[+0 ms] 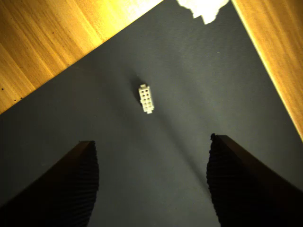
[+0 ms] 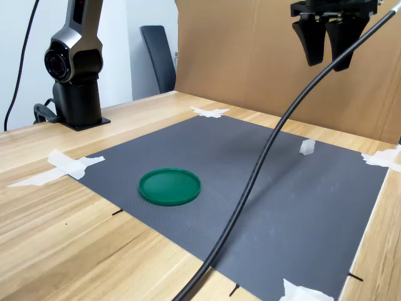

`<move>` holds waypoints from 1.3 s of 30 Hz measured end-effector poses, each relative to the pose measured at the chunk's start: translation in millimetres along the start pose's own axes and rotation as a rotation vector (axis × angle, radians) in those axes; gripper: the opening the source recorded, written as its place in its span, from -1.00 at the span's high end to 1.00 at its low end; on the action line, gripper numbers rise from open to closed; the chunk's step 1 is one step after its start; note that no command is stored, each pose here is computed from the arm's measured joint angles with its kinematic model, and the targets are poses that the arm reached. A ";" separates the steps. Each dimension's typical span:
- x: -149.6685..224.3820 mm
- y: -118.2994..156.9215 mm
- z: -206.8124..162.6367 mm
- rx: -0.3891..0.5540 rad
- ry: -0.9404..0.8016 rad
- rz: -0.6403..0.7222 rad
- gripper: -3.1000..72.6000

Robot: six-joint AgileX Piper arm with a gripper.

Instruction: Grasp a white terminal and put it in the green lid.

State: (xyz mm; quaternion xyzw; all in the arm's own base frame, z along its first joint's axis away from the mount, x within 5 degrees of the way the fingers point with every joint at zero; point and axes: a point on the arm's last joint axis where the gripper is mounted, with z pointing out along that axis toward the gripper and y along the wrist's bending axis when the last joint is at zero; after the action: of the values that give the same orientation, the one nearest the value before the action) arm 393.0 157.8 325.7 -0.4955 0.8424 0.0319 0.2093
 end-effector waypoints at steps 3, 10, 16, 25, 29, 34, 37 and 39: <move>-2.7 3.1 8.7 -0.015 0.015 -0.009 -0.61; -13.3 18.0 33.8 -0.011 0.094 -0.145 -0.61; -6.0 17.7 47.4 -0.016 0.148 -0.196 -0.61; 2.1 19.0 71.1 0.013 0.133 -0.197 -0.61; 0.5 19.1 75.5 0.020 0.122 -0.156 -0.61; 0.4 24.3 96.4 0.011 0.162 -0.127 -0.61; -0.1 23.9 97.6 0.016 0.156 -0.126 -0.60; -0.5 23.4 99.3 0.020 0.151 -0.129 -0.60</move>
State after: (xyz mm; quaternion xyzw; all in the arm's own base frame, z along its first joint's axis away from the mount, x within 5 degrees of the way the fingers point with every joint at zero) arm 405.2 196.0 231.9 -0.5475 0.8225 -0.0273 0.1518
